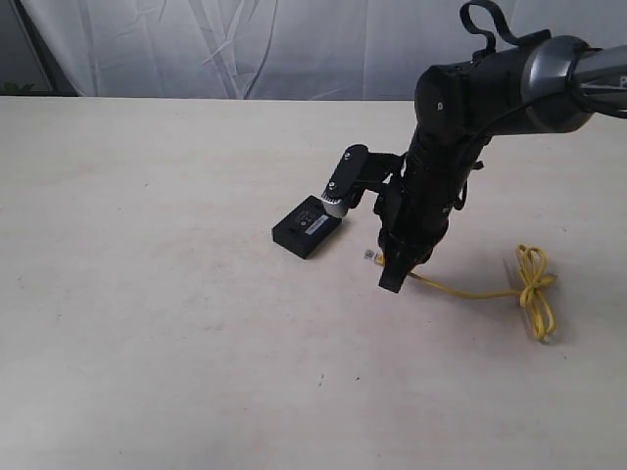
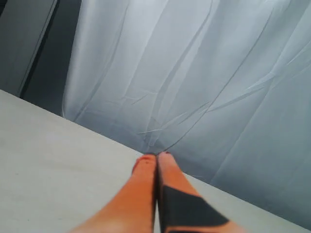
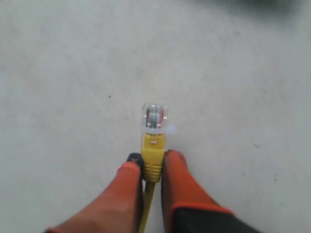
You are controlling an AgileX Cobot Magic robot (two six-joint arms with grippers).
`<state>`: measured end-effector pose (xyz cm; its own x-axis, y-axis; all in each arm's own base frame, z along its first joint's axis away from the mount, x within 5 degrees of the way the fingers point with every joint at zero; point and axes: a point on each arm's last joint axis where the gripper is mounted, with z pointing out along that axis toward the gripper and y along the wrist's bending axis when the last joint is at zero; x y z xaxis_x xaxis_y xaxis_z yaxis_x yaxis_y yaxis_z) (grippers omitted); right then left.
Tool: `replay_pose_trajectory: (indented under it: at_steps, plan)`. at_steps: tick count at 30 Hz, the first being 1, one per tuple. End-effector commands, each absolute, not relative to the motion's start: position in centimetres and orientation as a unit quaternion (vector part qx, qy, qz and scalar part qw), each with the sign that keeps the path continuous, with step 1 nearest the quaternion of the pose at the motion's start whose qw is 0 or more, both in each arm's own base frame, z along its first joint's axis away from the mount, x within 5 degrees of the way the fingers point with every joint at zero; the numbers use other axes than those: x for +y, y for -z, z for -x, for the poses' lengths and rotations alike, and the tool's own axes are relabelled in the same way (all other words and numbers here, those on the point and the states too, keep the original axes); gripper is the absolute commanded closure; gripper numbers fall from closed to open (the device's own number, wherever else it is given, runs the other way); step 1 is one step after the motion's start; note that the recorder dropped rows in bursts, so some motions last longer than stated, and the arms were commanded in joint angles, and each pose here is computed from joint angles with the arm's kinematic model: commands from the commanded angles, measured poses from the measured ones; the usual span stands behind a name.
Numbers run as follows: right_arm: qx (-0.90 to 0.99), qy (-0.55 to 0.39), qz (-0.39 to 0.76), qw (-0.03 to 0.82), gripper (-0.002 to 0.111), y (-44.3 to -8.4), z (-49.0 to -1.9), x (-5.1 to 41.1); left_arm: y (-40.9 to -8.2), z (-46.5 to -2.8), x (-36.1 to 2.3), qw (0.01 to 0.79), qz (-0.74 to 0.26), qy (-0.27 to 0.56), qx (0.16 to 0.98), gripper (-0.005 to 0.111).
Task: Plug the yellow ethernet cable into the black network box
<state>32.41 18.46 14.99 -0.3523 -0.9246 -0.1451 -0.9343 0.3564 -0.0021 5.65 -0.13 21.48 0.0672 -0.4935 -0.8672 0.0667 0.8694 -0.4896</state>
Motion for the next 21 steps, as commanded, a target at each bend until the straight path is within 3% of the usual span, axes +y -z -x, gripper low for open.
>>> replay_pose_trajectory:
  at_steps: [1, 9, 13, 17, 21]
  plan:
    - [0.821, -0.045, 0.567, 0.048, 0.109, -15.0, -32.4, 17.8, -21.7, -6.4, -0.3, 0.678, 0.172, 0.204, 0.685, 0.107]
    - [0.862, -0.082, 0.497, 0.047, 0.109, -14.2, -33.9, 15.0, -25.2, -10.7, -1.3, 0.556, 0.099, 0.152, 0.811, 0.107]
    - [0.866, -0.089, 0.491, 0.040, 0.109, -13.8, -33.9, 14.9, -26.7, -14.2, -2.1, 0.481, 0.014, 0.126, 0.868, 0.107]
    - [0.866, -0.094, 0.489, 0.045, 0.109, -13.7, -33.9, 15.2, -28.1, -18.3, -3.1, 0.392, -0.078, 0.129, 0.907, 0.107]
    - [0.861, -0.093, 0.499, 0.045, 0.109, -13.6, -34.0, 15.2, -27.7, -22.7, -4.1, 0.342, -0.107, 0.172, 0.917, 0.107]
